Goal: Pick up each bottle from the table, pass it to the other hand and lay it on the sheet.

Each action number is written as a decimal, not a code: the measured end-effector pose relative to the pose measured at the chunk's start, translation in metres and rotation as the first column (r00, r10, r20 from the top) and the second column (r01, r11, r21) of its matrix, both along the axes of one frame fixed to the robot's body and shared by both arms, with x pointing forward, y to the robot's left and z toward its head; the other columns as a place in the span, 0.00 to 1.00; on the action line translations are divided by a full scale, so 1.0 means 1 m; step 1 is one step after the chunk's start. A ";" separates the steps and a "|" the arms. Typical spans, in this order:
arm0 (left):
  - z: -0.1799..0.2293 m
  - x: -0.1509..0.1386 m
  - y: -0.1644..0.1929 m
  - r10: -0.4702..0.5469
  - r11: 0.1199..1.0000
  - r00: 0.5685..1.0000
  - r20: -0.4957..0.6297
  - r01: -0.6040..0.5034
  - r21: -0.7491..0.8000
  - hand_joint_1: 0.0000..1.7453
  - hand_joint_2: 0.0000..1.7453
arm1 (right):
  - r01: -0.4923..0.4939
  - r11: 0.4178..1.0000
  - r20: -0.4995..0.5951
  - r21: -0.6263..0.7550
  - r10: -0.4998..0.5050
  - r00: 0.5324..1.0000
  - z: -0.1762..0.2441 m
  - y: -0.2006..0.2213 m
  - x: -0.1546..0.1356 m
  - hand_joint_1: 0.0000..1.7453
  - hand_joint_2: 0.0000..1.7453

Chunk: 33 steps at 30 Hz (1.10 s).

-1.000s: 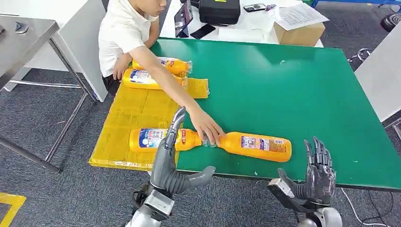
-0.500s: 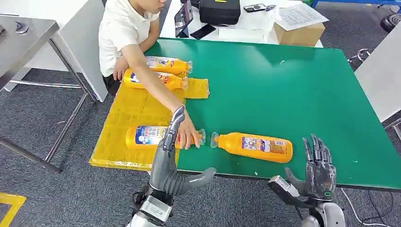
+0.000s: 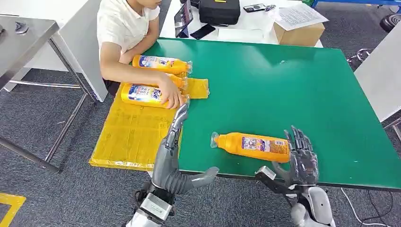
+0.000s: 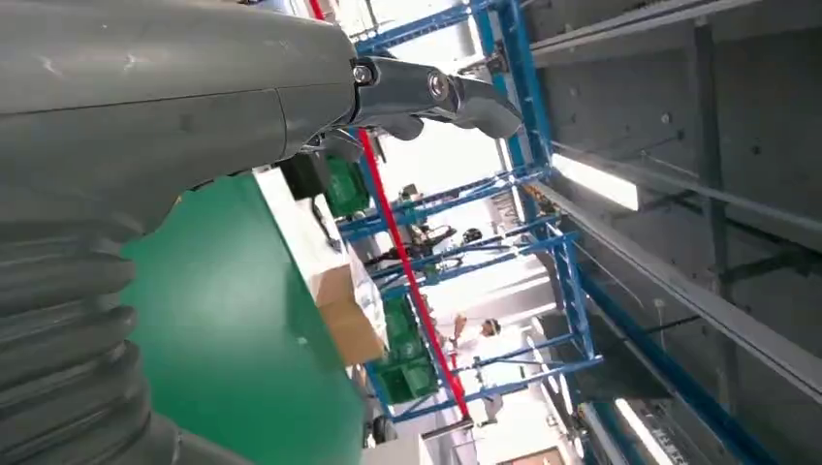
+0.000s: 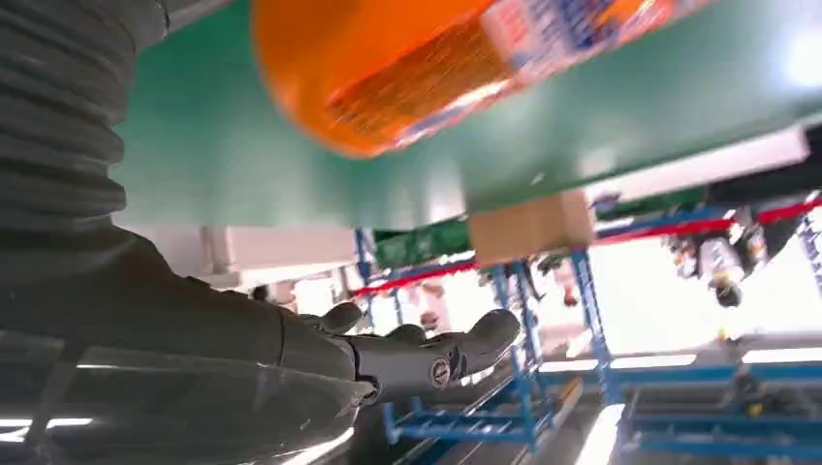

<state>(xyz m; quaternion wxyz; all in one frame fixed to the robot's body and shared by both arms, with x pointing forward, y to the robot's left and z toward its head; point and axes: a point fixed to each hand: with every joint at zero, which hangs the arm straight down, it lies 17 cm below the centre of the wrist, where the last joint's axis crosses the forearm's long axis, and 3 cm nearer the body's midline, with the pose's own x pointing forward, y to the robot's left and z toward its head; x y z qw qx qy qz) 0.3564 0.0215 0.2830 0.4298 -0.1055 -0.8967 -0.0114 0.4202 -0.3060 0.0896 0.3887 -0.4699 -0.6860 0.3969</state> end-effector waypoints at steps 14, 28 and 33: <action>-0.004 0.001 -0.017 -0.071 0.997 0.997 -0.035 0.071 -0.003 0.00 1.00 | -0.064 0.998 -0.296 -0.007 0.059 0.953 -0.064 0.018 0.032 0.00 1.00; -0.008 0.003 -0.023 -0.106 0.994 0.992 -0.072 0.106 -0.009 0.00 1.00 | -0.008 0.997 -0.418 -0.082 -0.027 0.908 -0.081 0.002 0.054 0.00 1.00; -0.008 0.003 -0.023 -0.106 0.994 0.992 -0.073 0.106 -0.009 0.00 1.00 | -0.007 0.995 -0.420 -0.098 -0.035 0.907 -0.082 0.002 0.055 0.00 1.00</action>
